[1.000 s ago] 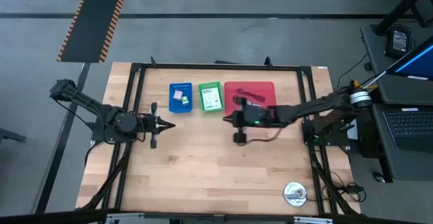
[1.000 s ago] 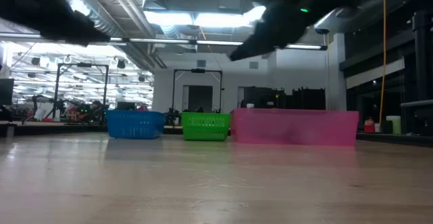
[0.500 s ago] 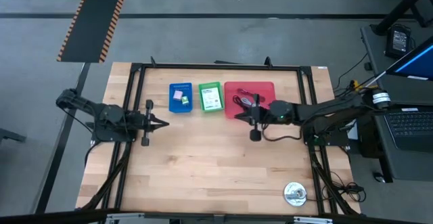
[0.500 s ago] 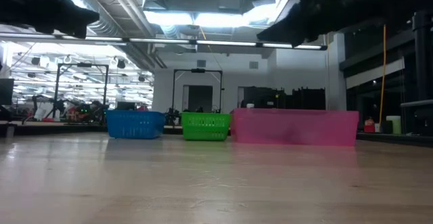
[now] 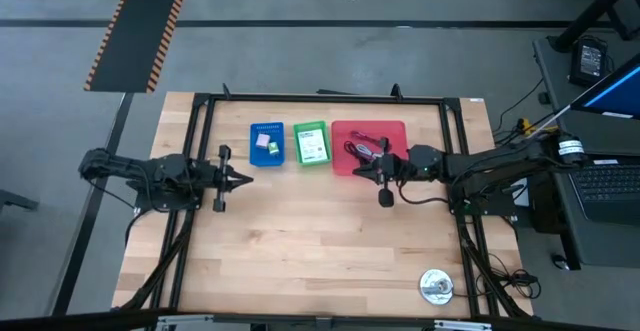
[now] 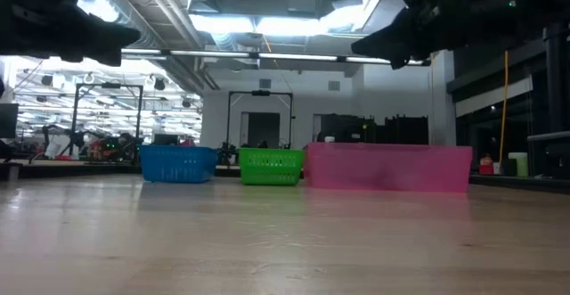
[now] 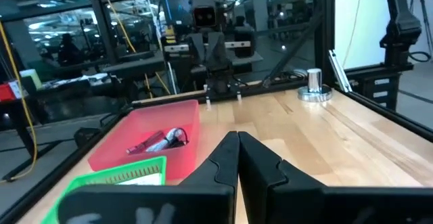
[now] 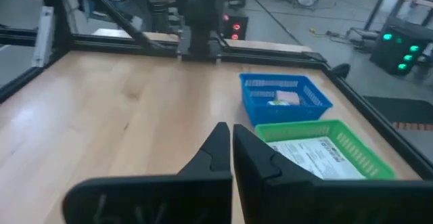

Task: Pick and place items into bin
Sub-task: Return to Home Position

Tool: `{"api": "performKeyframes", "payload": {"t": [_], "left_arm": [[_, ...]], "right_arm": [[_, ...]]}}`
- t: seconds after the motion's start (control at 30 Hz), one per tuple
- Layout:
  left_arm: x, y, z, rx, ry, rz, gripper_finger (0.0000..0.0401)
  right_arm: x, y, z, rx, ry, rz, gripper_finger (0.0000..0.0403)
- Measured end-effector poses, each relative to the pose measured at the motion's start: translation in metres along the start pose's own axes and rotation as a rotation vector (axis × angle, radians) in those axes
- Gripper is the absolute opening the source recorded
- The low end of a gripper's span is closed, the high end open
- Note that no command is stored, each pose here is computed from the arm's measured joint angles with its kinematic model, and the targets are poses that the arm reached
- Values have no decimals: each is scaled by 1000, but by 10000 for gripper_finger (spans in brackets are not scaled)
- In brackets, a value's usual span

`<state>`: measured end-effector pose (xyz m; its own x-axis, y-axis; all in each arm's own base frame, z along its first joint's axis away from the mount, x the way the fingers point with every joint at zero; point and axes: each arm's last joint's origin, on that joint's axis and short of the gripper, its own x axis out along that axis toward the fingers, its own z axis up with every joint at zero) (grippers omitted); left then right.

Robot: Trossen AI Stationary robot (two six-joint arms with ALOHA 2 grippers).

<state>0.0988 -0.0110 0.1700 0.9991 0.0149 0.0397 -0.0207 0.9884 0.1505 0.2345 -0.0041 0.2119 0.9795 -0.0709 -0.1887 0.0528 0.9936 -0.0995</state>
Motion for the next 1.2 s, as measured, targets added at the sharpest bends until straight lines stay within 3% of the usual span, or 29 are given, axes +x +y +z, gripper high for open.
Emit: {"api": "performKeyframes", "payload": {"t": [0.2,0.6,1.03,1.2], "left_arm": [[1,8,0,5,-13,-12,3],[0,26,-8,-9,51,64,3],[-4,43,-11,-20,93,285,3],[-5,45,-12,-48,94,315,3]], "right_arm": [[-4,-7,4,7,-25,74,0],[-28,-17,10,17,-9,65,0],[-58,-14,-42,49,-117,-10,0],[-70,-14,-57,75,-144,-23,0]]}}
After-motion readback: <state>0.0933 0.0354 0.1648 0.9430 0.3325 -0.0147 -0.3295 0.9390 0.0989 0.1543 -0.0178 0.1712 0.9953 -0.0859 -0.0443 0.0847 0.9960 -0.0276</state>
